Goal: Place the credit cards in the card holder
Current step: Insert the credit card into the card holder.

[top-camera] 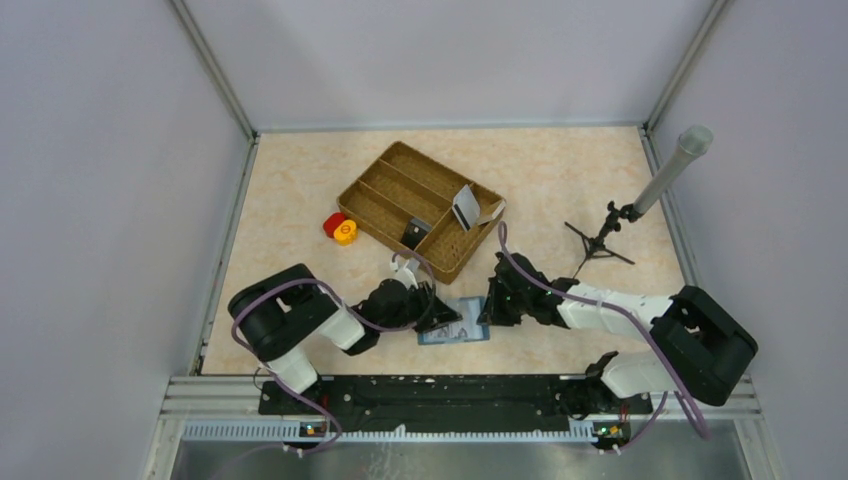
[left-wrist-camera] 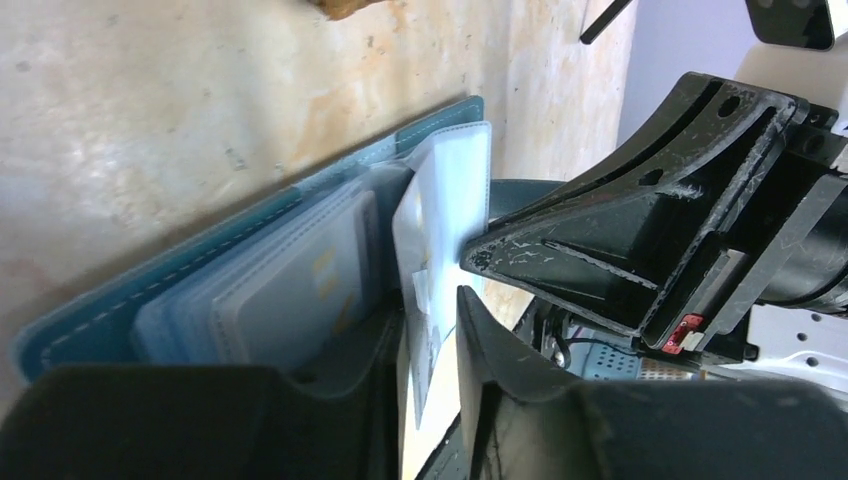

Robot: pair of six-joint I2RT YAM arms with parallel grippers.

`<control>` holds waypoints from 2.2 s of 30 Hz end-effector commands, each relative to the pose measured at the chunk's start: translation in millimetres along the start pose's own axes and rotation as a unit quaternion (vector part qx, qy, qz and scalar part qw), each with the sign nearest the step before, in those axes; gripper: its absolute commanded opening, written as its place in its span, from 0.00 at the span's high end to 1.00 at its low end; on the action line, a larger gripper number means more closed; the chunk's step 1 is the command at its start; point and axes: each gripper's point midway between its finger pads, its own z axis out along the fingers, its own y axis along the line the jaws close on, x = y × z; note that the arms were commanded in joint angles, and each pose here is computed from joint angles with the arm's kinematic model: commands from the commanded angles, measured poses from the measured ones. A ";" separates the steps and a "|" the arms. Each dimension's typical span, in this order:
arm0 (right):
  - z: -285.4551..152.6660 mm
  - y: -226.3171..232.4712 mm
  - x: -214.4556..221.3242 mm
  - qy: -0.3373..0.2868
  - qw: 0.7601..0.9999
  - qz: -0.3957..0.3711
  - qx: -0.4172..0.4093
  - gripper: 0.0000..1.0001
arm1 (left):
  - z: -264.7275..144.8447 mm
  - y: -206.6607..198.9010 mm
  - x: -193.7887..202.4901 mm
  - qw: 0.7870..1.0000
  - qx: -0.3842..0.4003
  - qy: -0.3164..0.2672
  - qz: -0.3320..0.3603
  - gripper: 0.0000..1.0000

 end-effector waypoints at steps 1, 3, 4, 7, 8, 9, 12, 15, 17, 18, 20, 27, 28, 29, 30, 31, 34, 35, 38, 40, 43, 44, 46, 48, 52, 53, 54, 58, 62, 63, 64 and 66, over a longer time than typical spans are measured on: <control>-4.9 -4.4 -0.2 -0.019 1.000 0.009 0.011 1.00 | -3.9 38.8 5.4 0.994 -0.107 0.009 0.014 0.67; -7.3 -8.1 -1.4 -0.026 0.999 0.009 0.019 1.00 | -3.9 38.4 4.2 0.992 -0.125 0.009 0.022 0.60; -8.5 -9.9 -1.9 -0.029 0.999 0.009 0.023 1.00 | -3.4 38.5 4.2 0.990 -0.135 0.010 0.027 0.57; -12.2 -12.9 -4.6 -0.038 0.999 0.005 0.031 1.00 | -3.9 38.3 2.6 0.984 -0.171 0.015 0.045 0.51; -13.0 -13.2 -4.9 -0.039 0.999 0.004 0.032 1.00 | -4.3 36.1 1.7 0.983 -0.177 0.015 0.051 0.49; -13.9 -13.1 -5.2 -0.040 0.999 0.002 0.032 1.00 | -4.6 34.3 -0.3 0.981 -0.183 0.013 0.058 0.47; -15.1 -12.4 -5.7 -0.041 0.999 -0.002 0.030 1.00 | -5.8 26.4 -3.1 0.976 -0.200 0.013 0.080 0.42; -15.1 -12.9 -5.6 -0.041 0.999 -0.004 0.030 1.00 | -4.9 13.1 -8.7 0.975 -0.196 0.005 0.107 0.39; -14.6 -13.6 -5.1 -0.041 0.999 -0.005 0.031 1.00 | -3.8 3.3 -10.9 0.975 -0.184 0.004 0.121 0.37; -14.7 -13.1 -5.3 -0.041 0.999 -0.006 0.029 1.00 | -3.5 -2.3 -12.1 0.976 -0.176 0.003 0.127 0.37; -14.4 -13.9 -5.0 -0.042 0.999 -0.006 0.030 1.00 | -3.8 -11.6 -14.5 0.977 -0.164 0.001 0.138 0.36; -13.4 -8.7 -5.4 -0.042 0.999 -0.008 0.015 1.00 | -4.9 -32.2 -19.7 0.977 -0.139 -0.003 0.162 0.33; -13.3 -6.2 -4.9 -0.041 0.999 -0.008 0.007 1.00 | -5.2 -32.5 -20.2 0.976 -0.141 -0.003 0.163 0.33; -12.8 -3.8 -4.4 -0.040 0.999 -0.006 0.000 1.00 | -5.8 -31.4 -20.5 0.976 -0.147 -0.002 0.163 0.32; -12.5 -2.3 -3.2 -0.039 0.999 -0.005 -0.006 1.00 | -6.4 -30.4 -21.0 0.974 -0.151 -0.002 0.167 0.32; -13.2 0.7 -3.0 -0.038 0.999 -0.002 -0.014 1.00 | -7.4 -29.4 -21.6 0.973 -0.156 -0.001 0.169 0.32; -15.8 7.7 -3.6 -0.040 0.999 0.002 -0.032 1.00 | -11.4 -29.6 -23.1 0.970 -0.170 0.001 0.175 0.28; -17.1 7.8 -4.0 -0.042 0.999 0.003 -0.032 1.00 | -12.6 -31.9 -23.8 0.969 -0.170 0.001 0.179 0.27; -21.6 6.1 -5.1 -0.046 0.999 0.002 -0.026 0.97 | -17.4 -36.0 -25.1 0.967 -0.173 0.003 0.189 0.24; -26.6 5.5 -7.0 -0.050 0.999 -0.001 -0.020 0.91 | -19.5 -38.5 -25.5 0.965 -0.174 0.006 0.193 0.23; -36.3 1.7 -9.4 -0.060 0.998 -0.001 -0.010 0.81 | -20.9 -40.9 -25.5 0.964 -0.174 0.009 0.199 0.21; -38.9 -0.1 -9.7 -0.063 0.998 -0.001 -0.006 0.76 | -20.6 -41.3 -25.1 0.964 -0.173 0.011 0.200 0.20; -42.1 -4.4 -8.1 -0.066 0.998 0.000 -0.001 0.67 | -19.2 -40.0 -22.8 0.964 -0.172 0.017 0.200 0.20; -42.7 -5.6 -7.1 -0.068 0.998 0.002 -0.003 0.58 | -17.8 -35.8 -20.0 0.964 -0.176 0.024 0.196 0.20; -36.8 -4.0 -4.0 -0.060 0.998 0.002 -0.010 0.57 | -17.2 -29.5 -18.2 0.962 -0.187 0.028 0.194 0.19; -35.0 -4.7 -2.8 -0.056 0.998 0.002 -0.009 0.58 | -18.0 -29.3 -18.6 0.962 -0.189 0.027 0.196 0.19; -33.2 -6.3 -2.2 -0.054 0.999 0.003 -0.004 0.59 | -18.8 -30.5 -19.7 0.962 -0.189 0.025 0.197 0.19; -29.2 -11.1 0.0 -0.048 0.999 0.004 0.007 0.66 | -23.0 -36.5 -24.1 0.960 -0.189 0.018 0.207 0.17; -28.2 -9.3 0.3 -0.048 0.999 0.005 0.000 0.73 | -27.0 -41.8 -25.9 0.958 -0.189 0.018 0.214 0.15; -27.7 -9.0 0.1 -0.049 0.999 0.006 -0.001 0.76 | -27.9 -42.8 -26.2 0.958 -0.188 0.017 0.215 0.15; -26.8 -9.3 0.5 -0.049 0.999 0.007 -0.003 0.79 | -28.4 -43.1 -26.1 0.959 -0.187 0.017 0.214 0.14; -24.8 -11.0 1.6 -0.048 0.999 0.008 -0.001 0.84 | -28.9 -40.6 -24.3 0.959 -0.189 0.020 0.211 0.14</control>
